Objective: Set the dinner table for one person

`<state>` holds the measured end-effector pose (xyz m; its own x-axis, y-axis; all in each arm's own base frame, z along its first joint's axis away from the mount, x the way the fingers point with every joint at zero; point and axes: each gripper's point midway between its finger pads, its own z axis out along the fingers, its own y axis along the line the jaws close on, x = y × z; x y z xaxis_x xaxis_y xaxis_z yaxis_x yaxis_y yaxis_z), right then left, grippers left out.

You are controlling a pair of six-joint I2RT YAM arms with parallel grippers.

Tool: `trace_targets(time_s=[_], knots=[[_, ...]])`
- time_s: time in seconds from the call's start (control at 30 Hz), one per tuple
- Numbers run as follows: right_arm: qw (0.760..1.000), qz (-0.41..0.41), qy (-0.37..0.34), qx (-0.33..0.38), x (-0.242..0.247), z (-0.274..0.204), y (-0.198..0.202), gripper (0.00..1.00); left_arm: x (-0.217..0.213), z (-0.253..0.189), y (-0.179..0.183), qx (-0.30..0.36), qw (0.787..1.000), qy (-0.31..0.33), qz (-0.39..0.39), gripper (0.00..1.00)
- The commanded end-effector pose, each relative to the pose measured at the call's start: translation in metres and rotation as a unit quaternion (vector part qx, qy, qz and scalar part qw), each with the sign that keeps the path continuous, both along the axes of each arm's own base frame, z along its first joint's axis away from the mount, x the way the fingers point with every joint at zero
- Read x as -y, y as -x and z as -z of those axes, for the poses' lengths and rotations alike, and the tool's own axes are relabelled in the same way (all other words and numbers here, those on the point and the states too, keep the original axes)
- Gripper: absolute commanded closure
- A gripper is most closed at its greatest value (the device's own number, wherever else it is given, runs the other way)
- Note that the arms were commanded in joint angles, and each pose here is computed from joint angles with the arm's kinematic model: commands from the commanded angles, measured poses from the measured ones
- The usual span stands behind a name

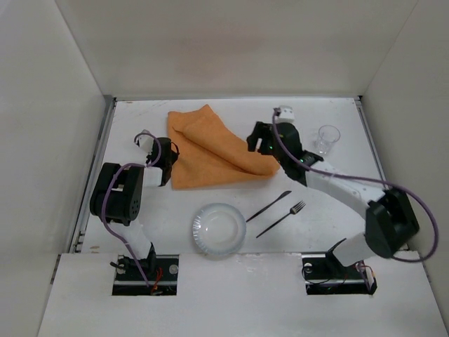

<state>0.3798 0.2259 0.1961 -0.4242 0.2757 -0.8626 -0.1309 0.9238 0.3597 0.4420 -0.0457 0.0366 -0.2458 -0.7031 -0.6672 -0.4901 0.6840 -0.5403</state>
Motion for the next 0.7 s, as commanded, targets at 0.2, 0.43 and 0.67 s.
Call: trace_targets(time_s=[0.2, 0.43, 0.67], knots=[[0.968, -0.227, 0.088, -0.064, -0.117, 0.050, -0.099, 0.12, 0.004, -0.004, -0.003, 0.018, 1.000, 0.010, -0.002, 1.00], [0.960, -0.233, 0.107, -0.114, -0.130, 0.082, -0.143, 0.10, 0.003, -0.002, -0.004, 0.018, 1.000, 0.020, -0.001, 1.00], [0.949, -0.255, 0.084, -0.166, -0.141, 0.098, -0.139, 0.12, 0.001, 0.003, -0.004, 0.016, 1.000, 0.025, -0.004, 1.00]])
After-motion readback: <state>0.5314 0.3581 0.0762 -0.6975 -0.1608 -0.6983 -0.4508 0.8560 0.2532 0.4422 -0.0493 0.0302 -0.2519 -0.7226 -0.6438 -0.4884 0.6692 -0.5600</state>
